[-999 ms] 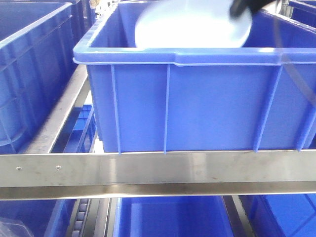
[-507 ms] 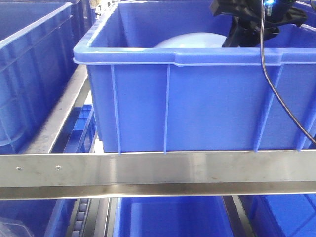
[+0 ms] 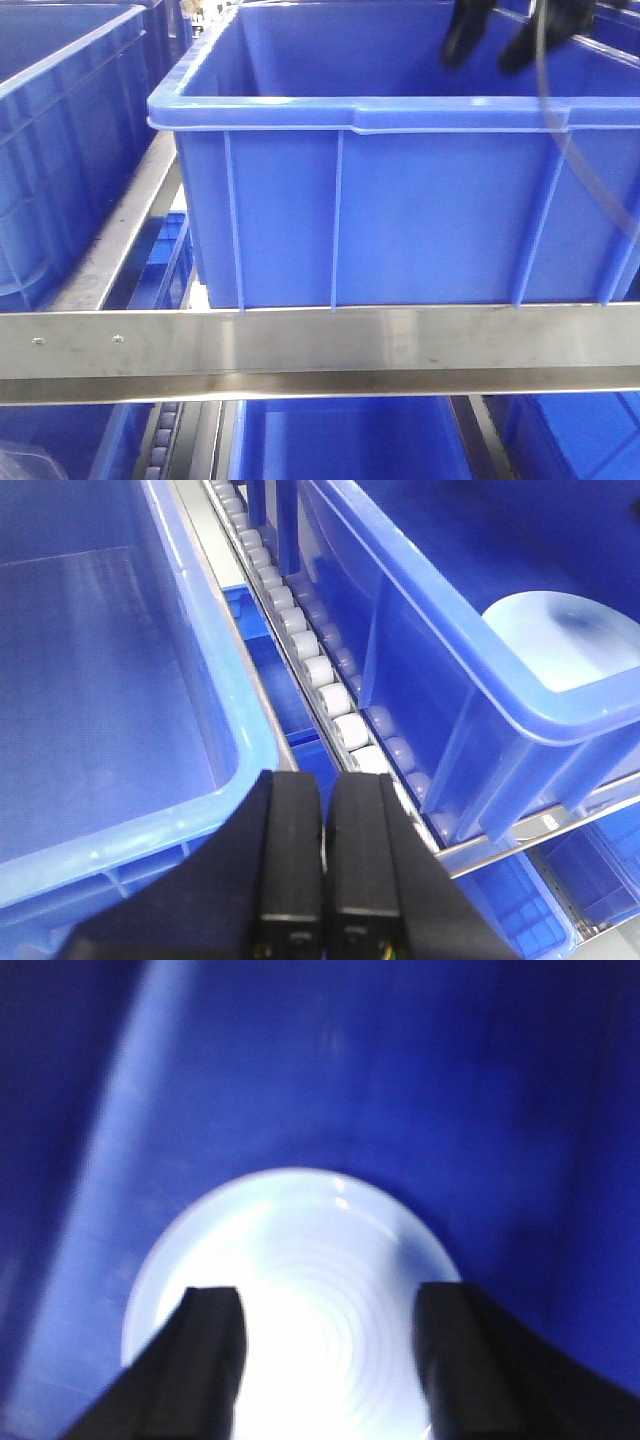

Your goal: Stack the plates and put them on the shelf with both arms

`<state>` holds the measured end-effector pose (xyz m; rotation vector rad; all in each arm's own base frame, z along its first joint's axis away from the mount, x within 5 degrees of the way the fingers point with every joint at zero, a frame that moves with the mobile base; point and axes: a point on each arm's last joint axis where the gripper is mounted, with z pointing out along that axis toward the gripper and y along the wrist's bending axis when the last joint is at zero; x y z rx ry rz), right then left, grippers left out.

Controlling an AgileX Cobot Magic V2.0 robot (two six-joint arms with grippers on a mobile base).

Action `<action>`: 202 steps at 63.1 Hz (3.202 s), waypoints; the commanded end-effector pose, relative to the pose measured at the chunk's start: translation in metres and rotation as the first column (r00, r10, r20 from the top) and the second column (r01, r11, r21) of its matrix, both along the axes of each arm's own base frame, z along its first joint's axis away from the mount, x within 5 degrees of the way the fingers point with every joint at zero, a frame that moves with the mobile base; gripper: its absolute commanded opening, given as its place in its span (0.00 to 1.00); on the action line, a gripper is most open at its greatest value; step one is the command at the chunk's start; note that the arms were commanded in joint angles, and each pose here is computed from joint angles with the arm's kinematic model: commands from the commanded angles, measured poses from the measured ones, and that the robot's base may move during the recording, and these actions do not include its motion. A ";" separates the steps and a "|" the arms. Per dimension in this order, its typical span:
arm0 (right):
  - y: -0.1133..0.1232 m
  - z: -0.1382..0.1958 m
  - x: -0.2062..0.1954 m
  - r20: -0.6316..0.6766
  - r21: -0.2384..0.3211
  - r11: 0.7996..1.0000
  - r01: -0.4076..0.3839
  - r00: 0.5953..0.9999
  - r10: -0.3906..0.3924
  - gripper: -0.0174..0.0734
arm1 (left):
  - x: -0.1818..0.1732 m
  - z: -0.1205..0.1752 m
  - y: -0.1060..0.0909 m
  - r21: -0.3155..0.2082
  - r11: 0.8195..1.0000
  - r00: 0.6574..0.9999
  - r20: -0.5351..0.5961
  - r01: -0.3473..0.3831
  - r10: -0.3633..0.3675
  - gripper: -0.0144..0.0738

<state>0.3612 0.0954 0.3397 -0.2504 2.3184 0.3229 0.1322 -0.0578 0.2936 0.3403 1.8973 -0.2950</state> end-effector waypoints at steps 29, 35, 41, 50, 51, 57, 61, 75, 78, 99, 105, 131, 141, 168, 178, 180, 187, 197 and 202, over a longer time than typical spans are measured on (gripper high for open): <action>-0.038 0.091 -0.141 0.417 -0.001 1.000 0.013 0.909 -0.012 0.25 | 0.002 0.018 -0.002 -0.057 0.998 0.995 0.102 0.011 -0.005 0.26; -0.046 0.074 -0.169 0.469 0.016 0.999 0.029 0.882 -0.033 0.25 | 0.002 0.018 -0.002 -0.055 0.998 0.995 0.102 0.011 -0.006 0.26; -0.053 0.050 -0.200 0.504 0.029 0.999 0.041 0.862 -0.050 0.25 | 0.002 0.018 -0.002 -0.055 0.998 0.995 0.102 0.011 -0.006 0.26; -0.063 0.015 -0.243 0.534 0.038 0.998 0.045 0.844 -0.058 0.25 | 0.002 0.018 -0.002 -0.053 0.999 0.995 0.103 0.012 -0.006 0.26; -0.064 0.010 -0.246 0.531 0.038 0.998 0.045 0.845 -0.059 0.25 | 0.002 0.018 -0.002 -0.053 0.999 0.995 0.103 0.012 -0.006 0.26; -0.070 -0.008 -0.269 0.573 0.052 0.998 0.047 0.816 -0.068 0.25 | 0.002 0.018 -0.002 -0.053 0.999 0.995 0.103 0.012 -0.006 0.26; -0.073 -0.018 -0.281 0.613 0.067 0.996 0.051 0.786 -0.081 0.25 | 0.002 0.018 -0.002 -0.051 0.999 0.995 0.104 0.012 -0.007 0.26; -0.080 -0.039 -0.304 0.731 0.118 0.991 0.058 0.671 -0.126 0.25 | 0.002 0.018 -0.002 -0.051 0.999 0.995 0.102 0.012 -0.006 0.26; -0.080 -0.040 -0.305 0.736 0.120 0.991 0.057 0.665 -0.128 0.25 | 0.002 0.018 -0.002 -0.051 0.999 0.995 0.102 0.012 -0.006 0.26; -0.080 -0.040 -0.305 0.736 0.120 0.991 0.057 0.665 -0.128 0.25 | 0.002 0.018 -0.002 -0.051 0.999 0.995 0.102 0.012 -0.006 0.26; -0.080 -0.040 -0.305 0.736 0.120 0.991 0.057 0.665 -0.128 0.25 | 0.002 0.018 -0.002 -0.051 0.999 0.995 0.102 0.012 -0.006 0.26; -0.084 -0.051 -0.304 0.739 0.062 0.991 0.122 0.662 -0.128 0.25 | 0.002 0.018 -0.002 -0.051 0.999 0.995 0.102 0.012 -0.006 0.26; -0.090 -0.086 -0.303 0.727 0.086 0.972 0.220 0.653 -0.212 0.25 | 0.002 0.018 -0.002 -0.051 0.999 0.995 0.102 0.012 -0.006 0.26; -0.095 -0.132 -0.307 0.711 0.179 0.941 0.286 0.624 -0.325 0.25 | 0.002 0.018 -0.002 -0.051 0.999 0.995 0.102 0.012 -0.006 0.26; -0.095 -0.132 -0.307 0.711 0.179 0.941 0.286 0.623 -0.325 0.25 | 0.002 0.018 -0.002 -0.051 0.999 0.995 0.102 0.012 -0.006 0.26; -0.095 -0.132 -0.307 0.710 0.178 0.941 0.286 0.625 -0.324 0.25 | 0.002 0.018 -0.002 -0.051 0.999 0.995 0.102 0.012 -0.006 0.26; -0.095 -0.132 -0.307 0.710 0.178 0.941 0.286 0.625 -0.324 0.25 | 0.002 0.018 -0.002 -0.051 0.999 0.995 0.102 0.012 -0.006 0.26; -0.095 -0.132 -0.307 0.710 0.178 0.941 0.286 0.625 -0.324 0.25 | 0.002 0.018 -0.002 -0.051 0.999 0.995 0.102 0.012 -0.006 0.26; -0.095 -0.132 -0.307 0.710 0.178 0.941 0.286 0.625 -0.324 0.25 | 0.002 0.018 -0.002 -0.051 0.999 0.995 0.102 0.012 -0.006 0.26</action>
